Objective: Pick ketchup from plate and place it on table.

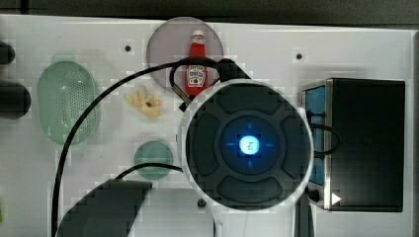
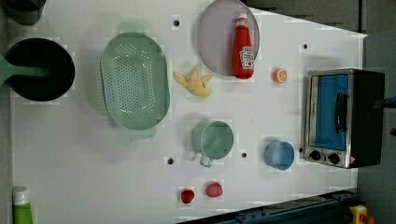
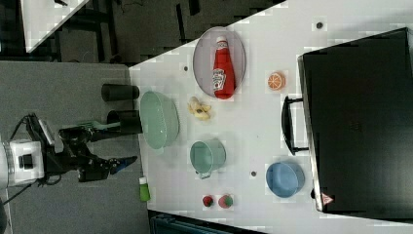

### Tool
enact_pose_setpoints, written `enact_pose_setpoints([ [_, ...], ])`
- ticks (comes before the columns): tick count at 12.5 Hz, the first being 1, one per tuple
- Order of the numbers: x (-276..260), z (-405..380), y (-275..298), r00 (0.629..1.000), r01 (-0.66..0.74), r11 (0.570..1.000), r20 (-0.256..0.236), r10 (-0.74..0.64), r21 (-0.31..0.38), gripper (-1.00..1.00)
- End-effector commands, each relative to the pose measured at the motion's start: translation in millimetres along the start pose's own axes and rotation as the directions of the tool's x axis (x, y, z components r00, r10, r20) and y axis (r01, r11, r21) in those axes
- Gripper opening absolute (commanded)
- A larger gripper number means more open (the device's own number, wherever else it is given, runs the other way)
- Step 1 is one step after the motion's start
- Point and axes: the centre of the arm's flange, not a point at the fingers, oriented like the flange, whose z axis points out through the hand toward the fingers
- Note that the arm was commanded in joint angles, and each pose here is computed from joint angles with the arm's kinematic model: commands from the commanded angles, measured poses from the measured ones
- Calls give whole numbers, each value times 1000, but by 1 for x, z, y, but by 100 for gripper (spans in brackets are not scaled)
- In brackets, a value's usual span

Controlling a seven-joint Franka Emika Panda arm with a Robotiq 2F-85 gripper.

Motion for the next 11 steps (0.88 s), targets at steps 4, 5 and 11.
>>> enact_pose_setpoints([
  [4, 37, 82, -31, 966, 248, 968, 82, -245, -28, 100],
  [5, 40, 96, -38, 957, 280, 960, 95, -276, -29, 100],
  [11, 54, 181, -86, 926, 358, 934, 133, -352, -18, 100],
])
